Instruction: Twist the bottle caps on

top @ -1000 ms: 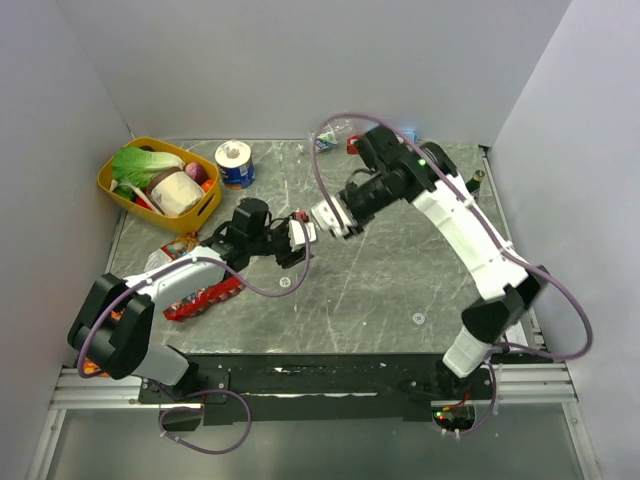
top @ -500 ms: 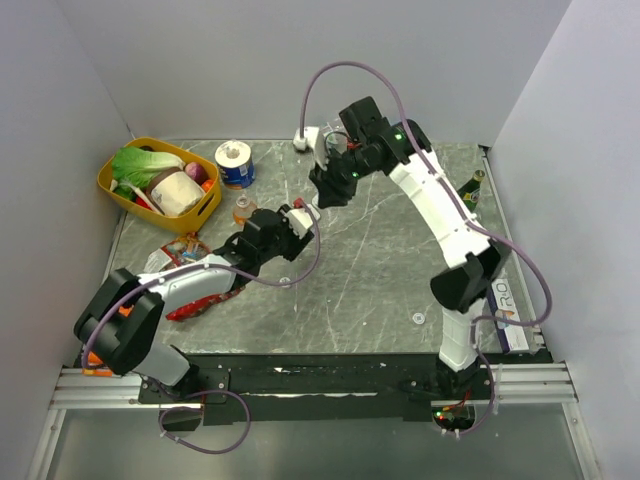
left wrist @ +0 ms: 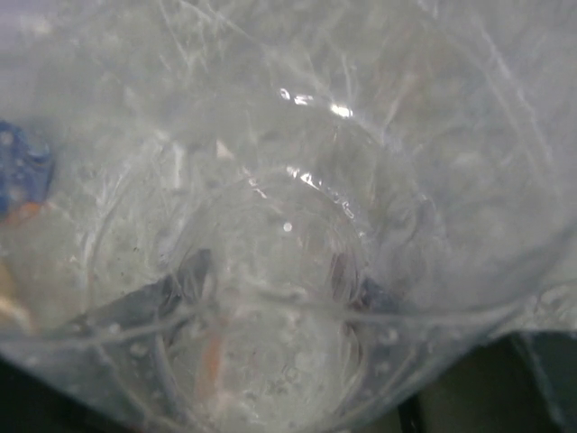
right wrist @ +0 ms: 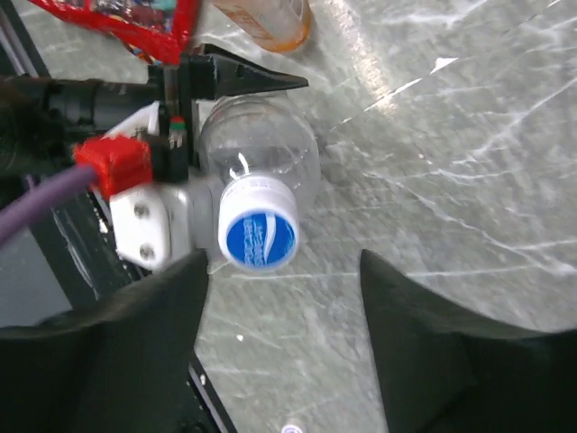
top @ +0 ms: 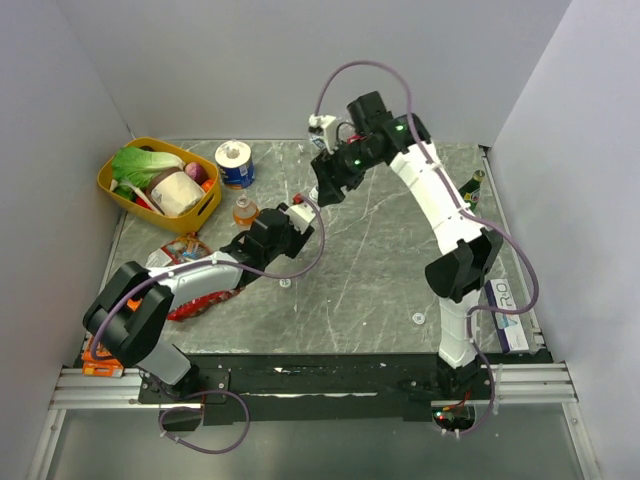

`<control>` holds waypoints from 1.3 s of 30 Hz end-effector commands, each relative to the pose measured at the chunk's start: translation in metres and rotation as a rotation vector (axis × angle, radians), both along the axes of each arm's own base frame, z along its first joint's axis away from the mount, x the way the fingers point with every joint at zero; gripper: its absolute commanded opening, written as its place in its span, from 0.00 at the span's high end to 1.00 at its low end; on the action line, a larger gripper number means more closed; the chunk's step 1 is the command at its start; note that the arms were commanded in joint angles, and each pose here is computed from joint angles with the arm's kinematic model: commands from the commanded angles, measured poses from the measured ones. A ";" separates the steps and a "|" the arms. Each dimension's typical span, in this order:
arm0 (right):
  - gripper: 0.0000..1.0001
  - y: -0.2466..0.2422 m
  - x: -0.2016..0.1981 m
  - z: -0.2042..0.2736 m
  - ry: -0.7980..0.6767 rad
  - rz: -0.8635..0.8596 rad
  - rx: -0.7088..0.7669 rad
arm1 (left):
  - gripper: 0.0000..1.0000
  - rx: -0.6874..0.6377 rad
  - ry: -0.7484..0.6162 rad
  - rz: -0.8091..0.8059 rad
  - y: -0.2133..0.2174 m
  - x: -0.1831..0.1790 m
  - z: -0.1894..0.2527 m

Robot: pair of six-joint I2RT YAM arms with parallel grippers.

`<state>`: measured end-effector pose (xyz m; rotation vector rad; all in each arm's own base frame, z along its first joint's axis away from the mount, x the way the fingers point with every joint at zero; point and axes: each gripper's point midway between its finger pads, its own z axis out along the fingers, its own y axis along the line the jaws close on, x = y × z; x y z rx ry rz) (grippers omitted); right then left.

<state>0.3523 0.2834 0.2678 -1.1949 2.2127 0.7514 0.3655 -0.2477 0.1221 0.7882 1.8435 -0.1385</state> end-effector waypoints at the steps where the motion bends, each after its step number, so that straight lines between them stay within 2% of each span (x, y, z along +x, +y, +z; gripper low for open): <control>1: 0.01 -0.018 -0.045 0.068 -0.014 0.033 0.111 | 0.99 -0.138 -0.075 -0.020 -0.016 0.011 0.044; 3: 0.01 -0.030 -0.058 0.093 -0.105 0.051 0.139 | 0.99 -0.150 -0.051 -0.090 -0.023 0.002 0.041; 6: 0.01 -0.044 -0.081 0.097 -0.223 0.165 0.123 | 0.99 -0.171 0.009 -0.283 -0.042 -0.022 0.036; 7: 0.01 -0.049 -0.084 0.079 -0.266 0.257 0.083 | 0.99 -0.140 0.026 -0.371 -0.046 -0.032 0.033; 8: 0.01 -0.050 -0.087 0.079 -0.329 0.314 0.081 | 0.99 -0.159 0.052 -0.526 -0.059 -0.053 0.035; 9: 0.01 -0.057 -0.098 0.089 -0.427 0.371 0.084 | 0.99 -0.146 0.057 -0.598 -0.059 -0.060 0.036; 10: 0.01 -0.060 -0.099 0.074 -0.516 0.489 0.049 | 0.99 -0.102 0.015 -0.692 -0.062 -0.064 0.045; 11: 0.02 -0.057 -0.098 0.079 -0.615 0.541 0.065 | 0.99 -0.073 0.084 -0.763 -0.058 -0.078 0.034; 12: 0.05 -0.060 -0.108 0.093 -0.737 0.589 0.072 | 0.99 -0.078 0.094 -0.830 -0.060 -0.083 0.043; 13: 0.06 -0.059 -0.109 0.076 -0.813 0.685 0.048 | 0.99 -0.032 0.060 -0.910 -0.058 -0.086 0.044; 14: 0.09 -0.053 -0.107 0.082 -0.924 0.731 0.050 | 0.99 0.008 0.204 -0.954 -0.044 -0.103 0.021; 15: 0.15 -0.054 -0.115 0.091 -1.055 0.793 0.038 | 0.99 0.022 0.174 -1.016 -0.048 -0.102 0.036; 16: 0.17 -0.053 -0.119 0.073 -1.064 0.838 0.035 | 0.99 0.077 0.137 -1.081 -0.046 -0.100 0.035; 17: 0.19 -0.051 -0.121 0.072 -1.113 0.873 0.035 | 0.99 0.102 0.295 -1.115 -0.032 -0.118 0.014; 18: 0.23 -0.048 -0.128 0.070 -1.174 0.935 0.045 | 0.99 0.123 0.267 -1.153 -0.034 -0.113 0.025; 22: 0.28 -0.038 -0.139 0.067 -1.195 1.049 0.075 | 0.99 0.179 0.294 -1.235 -0.028 -0.116 0.018; 30: 0.33 -0.031 -0.144 0.071 -1.237 1.141 0.107 | 0.99 0.201 0.276 -1.238 -0.028 -0.116 0.021; 32: 0.35 -0.035 -0.150 0.060 -1.166 1.173 0.113 | 0.99 0.206 0.253 -1.232 -0.029 -0.114 0.025; 39: 0.36 -0.034 -0.159 0.050 -1.126 1.257 0.121 | 0.99 0.220 0.234 -1.231 -0.030 -0.114 0.027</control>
